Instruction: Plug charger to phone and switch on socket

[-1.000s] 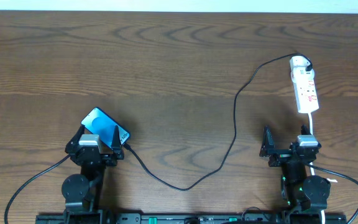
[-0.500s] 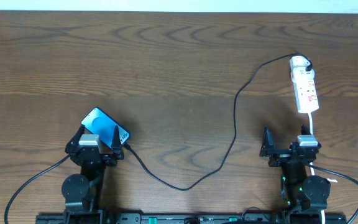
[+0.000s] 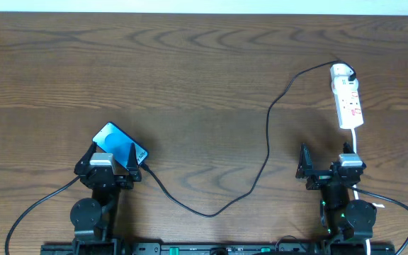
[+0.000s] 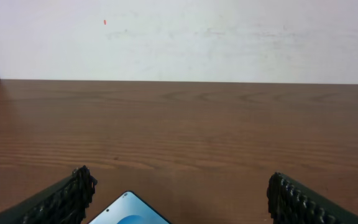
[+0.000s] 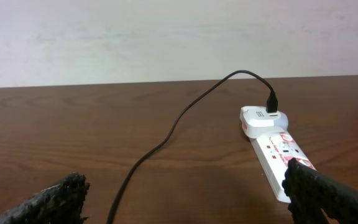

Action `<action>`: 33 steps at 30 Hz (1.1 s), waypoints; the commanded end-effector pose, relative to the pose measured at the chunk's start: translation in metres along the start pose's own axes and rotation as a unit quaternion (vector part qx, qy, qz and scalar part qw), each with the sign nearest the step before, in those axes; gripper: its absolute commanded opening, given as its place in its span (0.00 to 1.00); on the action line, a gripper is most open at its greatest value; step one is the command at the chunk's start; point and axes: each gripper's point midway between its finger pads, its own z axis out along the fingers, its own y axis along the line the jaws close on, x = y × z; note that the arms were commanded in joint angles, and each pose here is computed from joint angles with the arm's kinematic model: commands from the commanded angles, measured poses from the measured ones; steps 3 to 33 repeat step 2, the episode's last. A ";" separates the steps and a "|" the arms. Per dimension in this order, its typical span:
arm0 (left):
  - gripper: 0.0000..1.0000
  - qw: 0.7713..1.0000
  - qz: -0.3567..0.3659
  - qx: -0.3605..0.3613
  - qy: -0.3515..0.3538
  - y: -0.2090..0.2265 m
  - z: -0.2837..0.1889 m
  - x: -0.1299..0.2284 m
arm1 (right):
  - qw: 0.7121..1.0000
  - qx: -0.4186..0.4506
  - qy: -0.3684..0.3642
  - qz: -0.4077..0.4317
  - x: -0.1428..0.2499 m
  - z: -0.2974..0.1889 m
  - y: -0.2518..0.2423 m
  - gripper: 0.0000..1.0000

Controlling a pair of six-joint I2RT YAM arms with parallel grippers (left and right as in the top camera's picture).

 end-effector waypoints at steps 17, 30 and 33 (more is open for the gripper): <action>0.91 1.000 -0.003 0.015 0.023 -0.005 0.000 0.015 | 1.000 0.000 -0.002 0.004 0.001 0.000 0.001 0.99; 0.91 1.000 -0.003 0.015 0.023 -0.005 0.000 0.015 | 1.000 0.000 -0.002 0.004 0.001 0.000 0.001 0.99; 0.91 1.000 -0.003 0.015 0.023 -0.005 0.000 0.015 | 1.000 0.000 -0.002 0.004 0.001 0.000 0.001 0.99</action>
